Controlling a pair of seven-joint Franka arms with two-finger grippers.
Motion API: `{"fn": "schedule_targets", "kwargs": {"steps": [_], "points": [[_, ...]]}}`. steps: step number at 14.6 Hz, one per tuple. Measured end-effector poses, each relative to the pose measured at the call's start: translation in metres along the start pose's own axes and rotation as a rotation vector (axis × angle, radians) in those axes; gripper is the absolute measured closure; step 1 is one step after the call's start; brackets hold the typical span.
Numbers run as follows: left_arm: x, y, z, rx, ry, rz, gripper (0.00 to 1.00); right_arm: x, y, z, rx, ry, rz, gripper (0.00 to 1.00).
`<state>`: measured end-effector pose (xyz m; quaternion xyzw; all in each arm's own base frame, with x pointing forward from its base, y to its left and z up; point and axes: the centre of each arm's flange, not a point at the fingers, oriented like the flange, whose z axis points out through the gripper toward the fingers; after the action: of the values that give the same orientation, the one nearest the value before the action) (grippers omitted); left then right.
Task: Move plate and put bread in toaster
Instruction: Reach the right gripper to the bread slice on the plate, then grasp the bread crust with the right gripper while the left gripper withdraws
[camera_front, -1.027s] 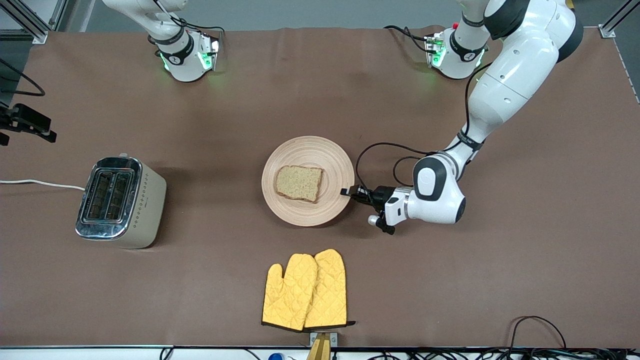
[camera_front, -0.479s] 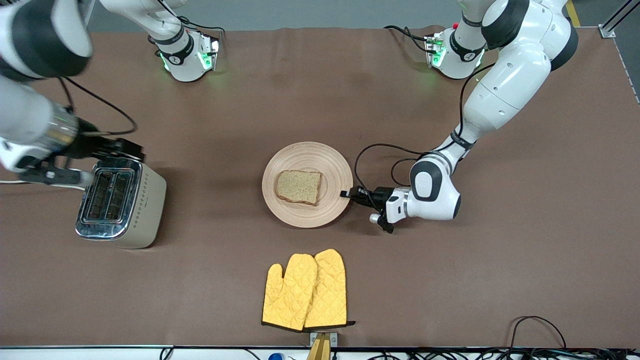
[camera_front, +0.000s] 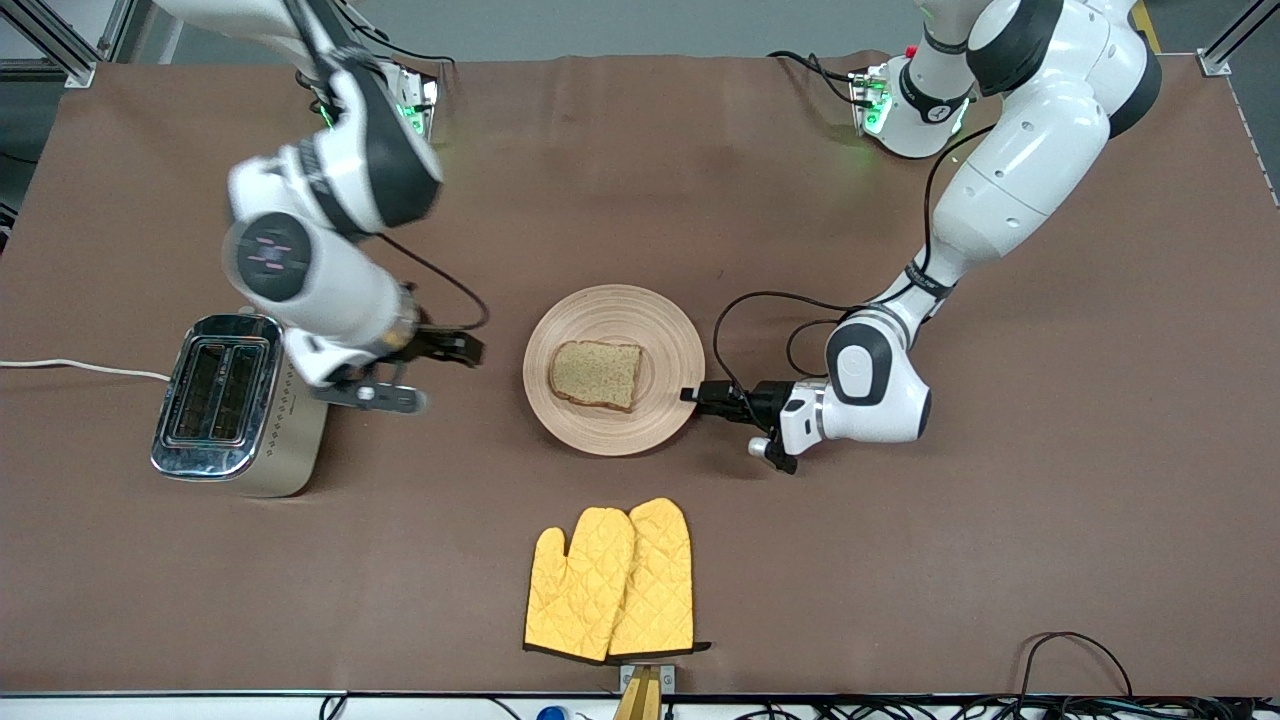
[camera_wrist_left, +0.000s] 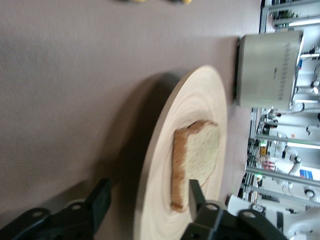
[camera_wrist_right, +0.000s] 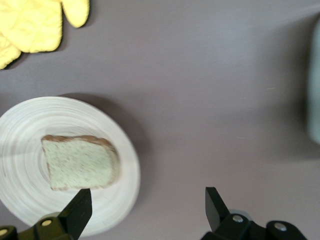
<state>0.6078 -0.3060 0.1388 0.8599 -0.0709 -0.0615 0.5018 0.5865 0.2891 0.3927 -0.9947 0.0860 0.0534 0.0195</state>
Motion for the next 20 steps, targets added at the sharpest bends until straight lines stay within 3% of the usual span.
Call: {"fn": "schedule_targets", "kwargs": {"steps": [2,3,5,8,13,15,20], "points": [[0.017,0.026,-0.039,0.01,0.059,-0.04,0.06,-0.006,-0.028,0.045,-0.002,0.002,-0.001,0.03],[0.024,0.038,-0.063,0.026,0.086,-0.054,0.0,-0.007,-0.036,0.063,0.0,-0.001,0.002,0.03],[0.034,0.056,-0.11,0.079,0.122,-0.085,0.0,-0.01,-0.048,0.094,-0.001,-0.013,-0.001,0.13],[0.039,0.08,-0.166,0.186,0.14,-0.136,0.0,-0.017,-0.066,0.139,-0.007,-0.005,0.004,0.17],[0.041,0.136,-0.231,0.467,0.148,-0.198,0.0,-0.026,-0.08,0.168,-0.001,0.016,0.017,0.27],[0.038,0.153,-0.251,0.586,0.139,-0.237,0.0,-0.03,-0.087,0.174,0.003,0.023,0.016,0.37],[0.024,0.165,-0.314,0.804,0.151,-0.317,0.0,-0.032,-0.084,0.18,-0.004,0.022,0.019,0.43]]}}
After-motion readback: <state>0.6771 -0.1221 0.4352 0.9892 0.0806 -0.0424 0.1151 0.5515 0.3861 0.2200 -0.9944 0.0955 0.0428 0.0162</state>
